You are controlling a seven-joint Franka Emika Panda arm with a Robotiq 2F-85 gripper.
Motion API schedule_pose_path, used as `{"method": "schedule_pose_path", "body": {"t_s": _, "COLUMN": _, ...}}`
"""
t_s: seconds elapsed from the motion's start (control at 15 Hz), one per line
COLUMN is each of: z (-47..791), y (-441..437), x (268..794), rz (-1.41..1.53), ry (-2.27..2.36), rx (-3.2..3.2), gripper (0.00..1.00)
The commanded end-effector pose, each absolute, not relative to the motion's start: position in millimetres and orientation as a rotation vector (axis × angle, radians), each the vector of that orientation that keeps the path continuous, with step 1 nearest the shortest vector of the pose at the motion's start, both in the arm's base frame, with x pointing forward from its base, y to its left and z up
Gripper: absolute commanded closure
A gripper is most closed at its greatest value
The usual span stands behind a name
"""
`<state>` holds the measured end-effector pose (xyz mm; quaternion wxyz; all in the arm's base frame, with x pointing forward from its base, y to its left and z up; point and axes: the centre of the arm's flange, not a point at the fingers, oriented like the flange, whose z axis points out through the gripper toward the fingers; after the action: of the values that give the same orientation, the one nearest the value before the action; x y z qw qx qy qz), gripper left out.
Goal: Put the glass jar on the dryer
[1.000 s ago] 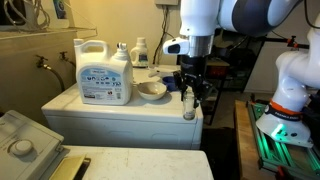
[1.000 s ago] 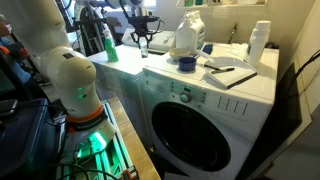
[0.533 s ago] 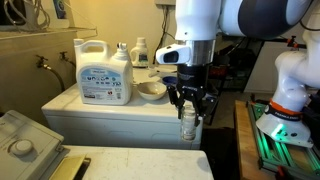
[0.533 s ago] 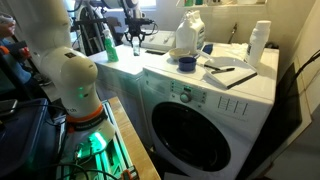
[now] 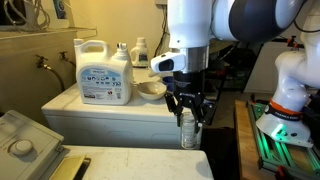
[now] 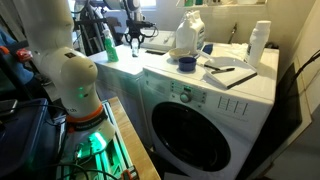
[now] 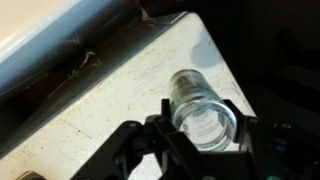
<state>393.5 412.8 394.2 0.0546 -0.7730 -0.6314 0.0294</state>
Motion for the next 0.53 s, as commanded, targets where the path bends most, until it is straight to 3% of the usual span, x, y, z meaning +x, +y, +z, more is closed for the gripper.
{"method": "schedule_pose_path", "body": {"t_s": 0.0, "z": 389.2, "y": 415.5, "x": 392.8, "rz": 0.059, "ry": -1.897, "rx": -2.358, "gripper": 0.73}}
{"method": "schedule_pose_path", "body": {"t_s": 0.27, "z": 373.0, "y": 432.5, "x": 385.5, "rz": -0.107, "ry": -1.836, "rx": -2.397, "gripper": 0.73}}
{"method": "schedule_pose_path", "body": {"t_s": 0.47, "z": 350.5, "y": 436.2, "x": 380.2, "rz": -0.021, "ry": -1.821, "rx": -2.458, "gripper": 0.73}}
